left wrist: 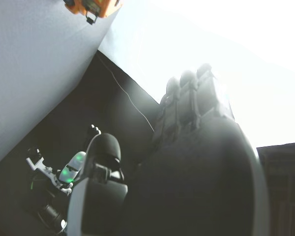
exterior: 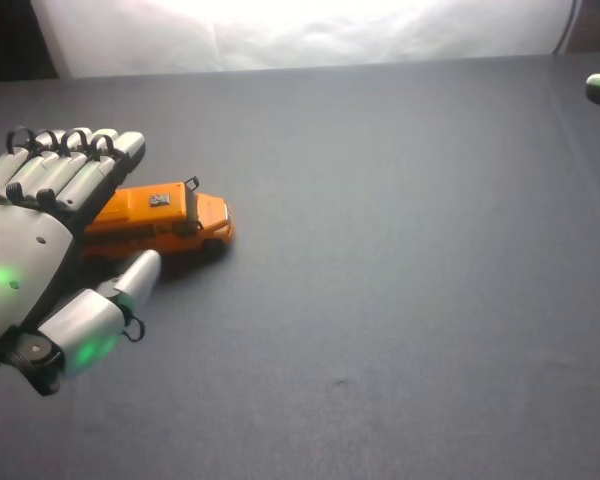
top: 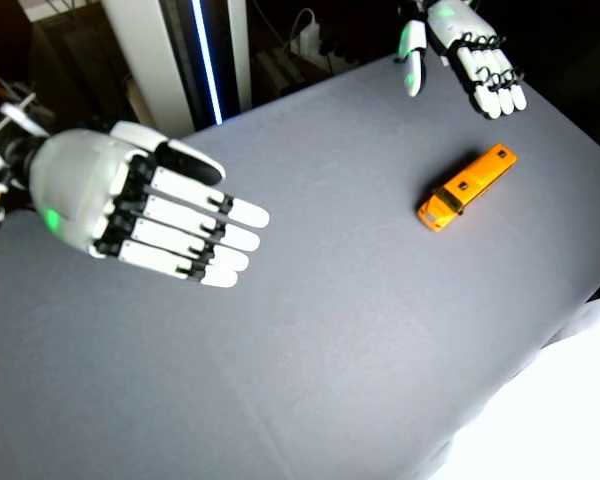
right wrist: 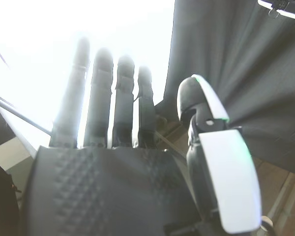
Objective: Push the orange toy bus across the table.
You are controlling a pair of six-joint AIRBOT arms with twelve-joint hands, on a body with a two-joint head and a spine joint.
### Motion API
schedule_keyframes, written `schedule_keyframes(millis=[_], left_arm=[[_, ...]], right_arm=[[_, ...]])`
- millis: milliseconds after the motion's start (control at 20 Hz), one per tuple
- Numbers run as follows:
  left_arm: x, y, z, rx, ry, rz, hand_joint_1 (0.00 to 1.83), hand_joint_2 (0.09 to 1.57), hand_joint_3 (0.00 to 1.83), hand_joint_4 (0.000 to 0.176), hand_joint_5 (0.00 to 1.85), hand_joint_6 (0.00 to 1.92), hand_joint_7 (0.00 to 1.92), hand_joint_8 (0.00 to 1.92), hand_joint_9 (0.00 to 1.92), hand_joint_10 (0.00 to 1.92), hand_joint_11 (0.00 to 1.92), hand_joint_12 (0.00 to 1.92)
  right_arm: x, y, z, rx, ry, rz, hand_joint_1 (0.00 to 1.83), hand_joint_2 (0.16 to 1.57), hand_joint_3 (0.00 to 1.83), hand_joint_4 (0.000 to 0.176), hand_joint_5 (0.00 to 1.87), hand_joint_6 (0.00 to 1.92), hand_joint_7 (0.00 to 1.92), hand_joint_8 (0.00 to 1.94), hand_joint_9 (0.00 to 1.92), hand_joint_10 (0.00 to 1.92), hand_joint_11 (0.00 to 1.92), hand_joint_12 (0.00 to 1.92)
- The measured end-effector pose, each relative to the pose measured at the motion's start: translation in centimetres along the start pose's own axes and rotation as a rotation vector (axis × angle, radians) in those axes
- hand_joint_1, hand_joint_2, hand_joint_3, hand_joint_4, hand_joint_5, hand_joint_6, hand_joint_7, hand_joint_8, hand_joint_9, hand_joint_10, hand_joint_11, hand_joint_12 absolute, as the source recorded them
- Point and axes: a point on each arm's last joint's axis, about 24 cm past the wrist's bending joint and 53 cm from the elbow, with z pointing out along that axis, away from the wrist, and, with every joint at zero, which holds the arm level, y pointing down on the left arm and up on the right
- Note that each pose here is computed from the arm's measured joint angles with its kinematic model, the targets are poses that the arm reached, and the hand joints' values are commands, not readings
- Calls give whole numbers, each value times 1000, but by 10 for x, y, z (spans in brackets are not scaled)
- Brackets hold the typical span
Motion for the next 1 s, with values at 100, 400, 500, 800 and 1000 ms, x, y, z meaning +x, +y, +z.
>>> schedule_keyframes(millis=[100, 400, 500, 800, 1000], left_arm=[[0, 2, 0, -6, -1, 2, 346, 1440, 1, 0, 123, 1, 102, 0, 92, 1, 0, 364], [-18, 74, 2, -244, -36, 84, 206, 1477, 7, 0, 1, 0, 0, 0, 0, 0, 0, 10], [-22, 90, 1, -299, -40, 100, 53, 1481, 7, 0, 0, 0, 0, 0, 0, 0, 0, 0], [-24, 114, -3, -384, -21, 163, 43, 1487, 3, 0, 0, 0, 0, 0, 0, 0, 0, 0], [-25, 136, -11, -477, -4, 198, 5, 1476, 0, 0, 0, 0, 0, 0, 0, 0, 0, 0]], right_arm=[[0, 0, 0, 0, 1, 0, 582, 1354, 0, 0, 502, 2, 520, 2, 370, 2, 174, 187], [1, -2, 0, 6, 6, -1, 617, 1353, 1, 0, 516, 0, 518, 0, 391, 0, 224, 131], [2, -3, 0, 8, 10, 0, 617, 1355, 2, 0, 513, 0, 516, 0, 393, 1, 231, 128], [4, -4, 0, 11, 14, 0, 624, 1357, 0, 0, 524, 3, 534, 4, 415, 6, 263, 119], [4, -4, 0, 14, 17, 0, 592, 1347, 0, 0, 538, 5, 541, 3, 388, 0, 230, 100]])
